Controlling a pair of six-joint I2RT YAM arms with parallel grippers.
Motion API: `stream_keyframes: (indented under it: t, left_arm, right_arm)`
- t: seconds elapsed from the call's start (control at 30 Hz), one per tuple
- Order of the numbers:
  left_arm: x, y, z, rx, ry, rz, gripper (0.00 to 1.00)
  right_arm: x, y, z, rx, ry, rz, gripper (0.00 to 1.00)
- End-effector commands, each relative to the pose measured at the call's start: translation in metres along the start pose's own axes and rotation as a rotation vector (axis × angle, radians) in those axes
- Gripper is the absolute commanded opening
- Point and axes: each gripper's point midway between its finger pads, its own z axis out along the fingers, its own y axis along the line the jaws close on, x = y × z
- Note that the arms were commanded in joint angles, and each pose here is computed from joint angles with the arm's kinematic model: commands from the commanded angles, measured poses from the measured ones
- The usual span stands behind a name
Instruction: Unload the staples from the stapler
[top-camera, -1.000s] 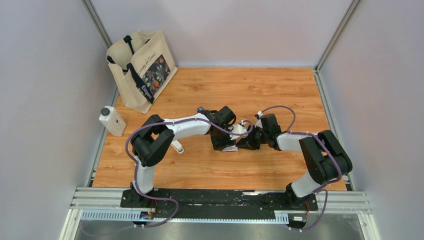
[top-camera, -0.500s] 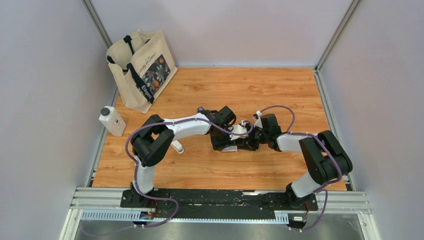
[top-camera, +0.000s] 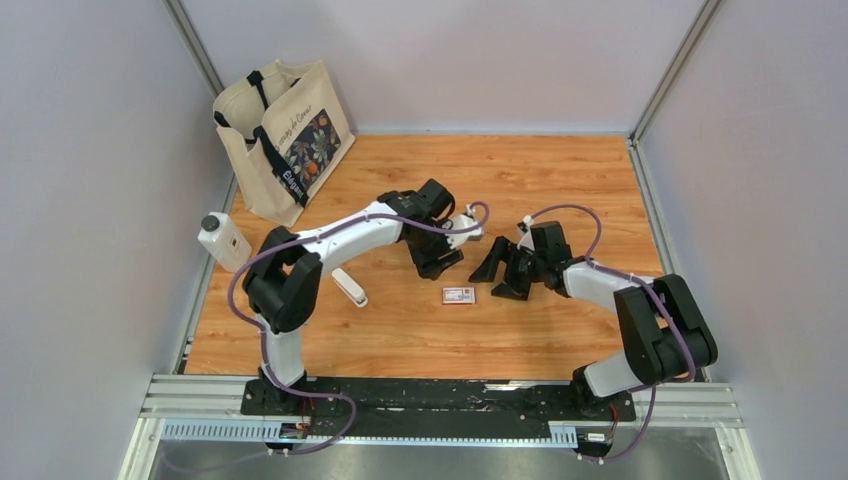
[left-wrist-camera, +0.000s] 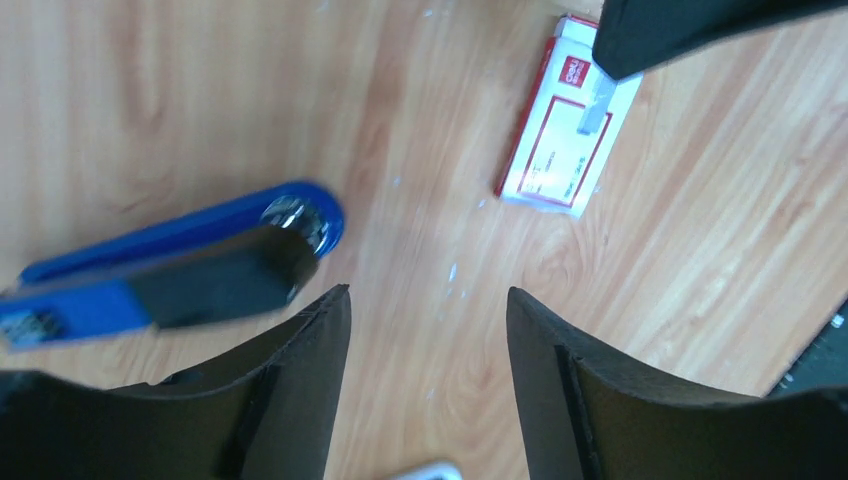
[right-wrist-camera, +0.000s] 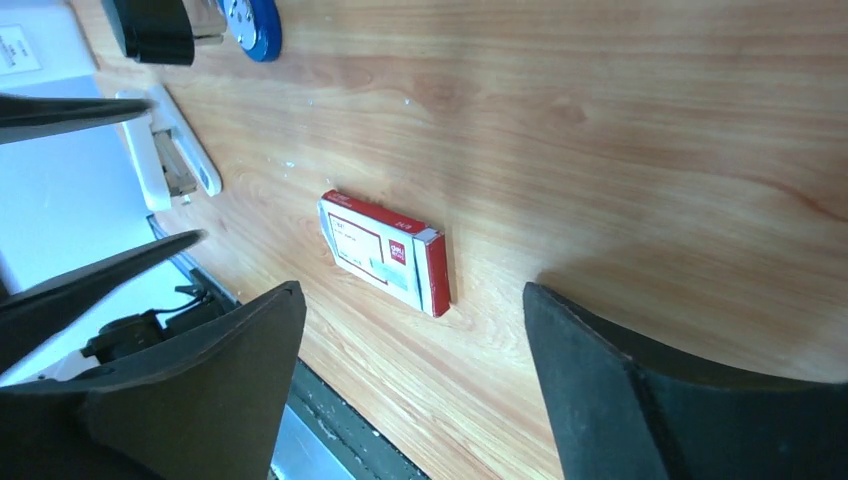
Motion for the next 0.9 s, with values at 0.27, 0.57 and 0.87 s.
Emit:
stream_keyframes:
  t: [0.27, 0.57, 0.87]
  left_arm:
    - [-0.022, -0.012, -0.182, -0.045, -0.320, -0.184, 0.79]
    - [0.047, -0.003, -0.233, -0.171, -0.353, -0.357, 0.81]
    - [0.130, 0.011, -0.216, -0.280, -0.341, -0.560, 0.82]
  right_arm:
    - [-0.056, 0.024, -0.060, 0.214, -0.174, -0.110, 1.00]
    - [-0.077, 0.069, -0.100, 0.182, -0.269, -0.199, 1.00]
    - [-0.082, 0.068, -0.100, 0.231, -0.265, -0.256, 1.00]
